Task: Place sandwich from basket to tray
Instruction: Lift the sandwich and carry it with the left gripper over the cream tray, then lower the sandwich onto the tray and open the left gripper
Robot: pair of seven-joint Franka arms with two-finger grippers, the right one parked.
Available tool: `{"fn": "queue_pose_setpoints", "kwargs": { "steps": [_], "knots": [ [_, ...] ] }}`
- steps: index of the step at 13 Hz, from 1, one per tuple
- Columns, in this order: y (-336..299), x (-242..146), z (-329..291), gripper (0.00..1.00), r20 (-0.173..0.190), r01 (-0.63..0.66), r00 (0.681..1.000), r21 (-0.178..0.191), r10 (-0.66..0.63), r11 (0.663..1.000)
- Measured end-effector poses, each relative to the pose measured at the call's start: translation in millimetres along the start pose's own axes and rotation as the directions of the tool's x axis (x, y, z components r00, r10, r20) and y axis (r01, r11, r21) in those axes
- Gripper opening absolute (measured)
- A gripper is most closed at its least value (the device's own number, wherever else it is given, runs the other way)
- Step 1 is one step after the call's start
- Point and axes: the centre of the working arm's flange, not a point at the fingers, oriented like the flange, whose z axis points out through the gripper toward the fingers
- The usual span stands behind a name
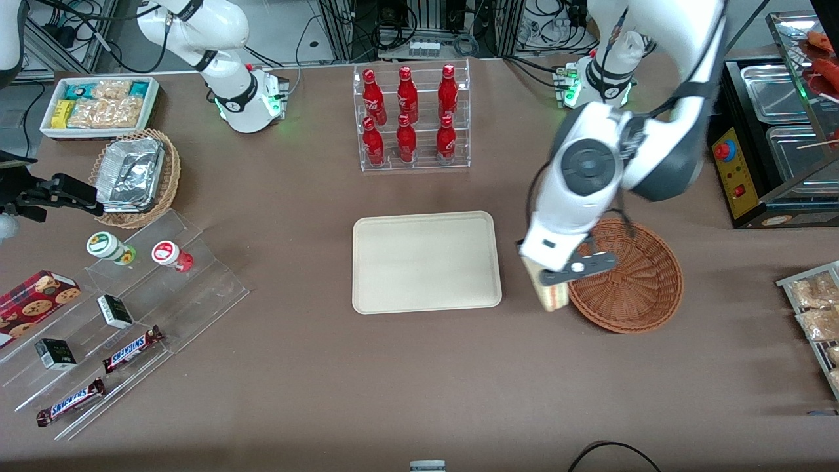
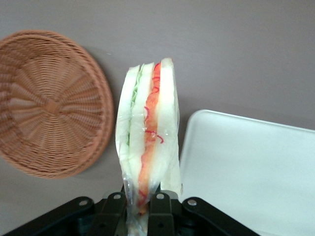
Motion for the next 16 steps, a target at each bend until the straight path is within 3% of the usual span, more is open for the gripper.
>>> {"fn": "queue_pose_setpoints", "kwargs": {
  "steps": [6, 16],
  "knots": [
    [130.9, -50.3, 69.6, 0.15, 0.018, -0.108, 0.994, 0.022, 0.108, 0.994],
    [213.4, -134.2, 146.6, 0.15, 0.014, -0.255, 0.967, 0.027, 0.255, 0.966]
  ]
}}
